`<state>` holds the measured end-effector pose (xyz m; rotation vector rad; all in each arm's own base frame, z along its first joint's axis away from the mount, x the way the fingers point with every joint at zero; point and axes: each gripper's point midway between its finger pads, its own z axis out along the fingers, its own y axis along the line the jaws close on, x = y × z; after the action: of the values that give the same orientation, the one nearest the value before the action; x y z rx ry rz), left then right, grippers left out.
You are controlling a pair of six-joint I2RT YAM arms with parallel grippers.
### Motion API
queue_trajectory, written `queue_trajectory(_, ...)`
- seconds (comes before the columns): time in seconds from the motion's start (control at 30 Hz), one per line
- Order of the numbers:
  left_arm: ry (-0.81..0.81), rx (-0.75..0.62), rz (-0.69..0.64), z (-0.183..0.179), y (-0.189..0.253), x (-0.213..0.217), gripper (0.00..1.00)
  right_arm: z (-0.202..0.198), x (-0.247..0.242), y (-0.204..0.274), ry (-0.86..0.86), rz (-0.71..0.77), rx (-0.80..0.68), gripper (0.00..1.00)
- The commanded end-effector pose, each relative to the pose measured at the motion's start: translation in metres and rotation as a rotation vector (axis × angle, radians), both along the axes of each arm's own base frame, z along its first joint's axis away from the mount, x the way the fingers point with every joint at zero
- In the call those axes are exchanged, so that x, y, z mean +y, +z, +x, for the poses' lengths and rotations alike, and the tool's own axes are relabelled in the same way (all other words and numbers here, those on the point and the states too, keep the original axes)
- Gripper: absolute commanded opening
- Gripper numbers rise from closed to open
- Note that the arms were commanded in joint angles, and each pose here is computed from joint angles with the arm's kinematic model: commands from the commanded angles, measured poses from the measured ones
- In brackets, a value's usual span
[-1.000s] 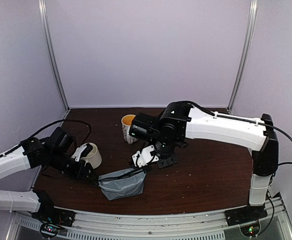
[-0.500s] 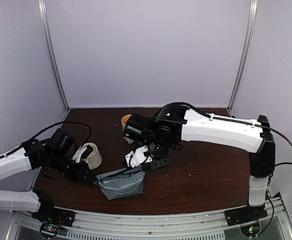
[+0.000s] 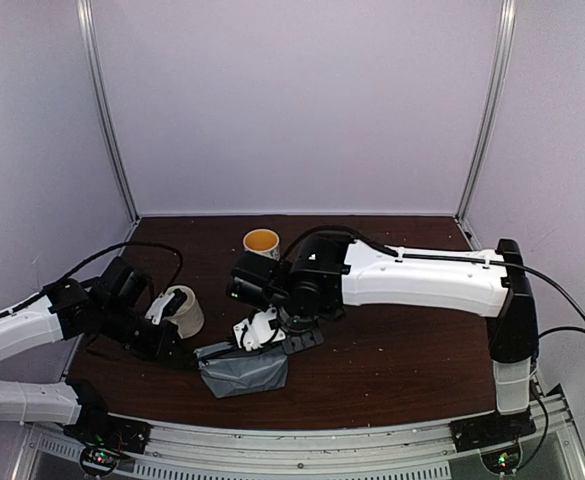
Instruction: Sort the hair-cutting tools
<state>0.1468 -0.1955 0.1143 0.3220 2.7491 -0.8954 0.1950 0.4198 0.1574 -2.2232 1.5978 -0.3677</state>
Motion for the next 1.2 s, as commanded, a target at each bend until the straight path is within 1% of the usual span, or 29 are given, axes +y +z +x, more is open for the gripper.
queue_trajectory(0.0,0.014,-0.038,-0.037,0.009,0.006,-0.004,0.0,0.01,0.01,0.011,-0.041,0.044,-0.068,0.01)
queue_trajectory(0.2,0.005,-0.041,-0.045,0.01,0.006,-0.007,0.0,-0.001,0.017,0.005,-0.011,0.048,-0.024,0.01)
queue_trajectory(0.43,-0.001,-0.047,-0.046,0.011,0.006,-0.008,0.0,-0.021,0.025,-0.005,0.022,0.042,0.104,0.03)
queue_trajectory(0.7,-0.006,-0.05,-0.048,0.01,0.007,-0.008,0.0,-0.019,0.029,-0.022,0.014,0.024,0.12,0.05)
queue_trajectory(1.17,-0.015,-0.057,-0.051,0.011,0.008,-0.009,0.0,-0.011,0.042,-0.028,-0.003,0.072,0.123,0.05)
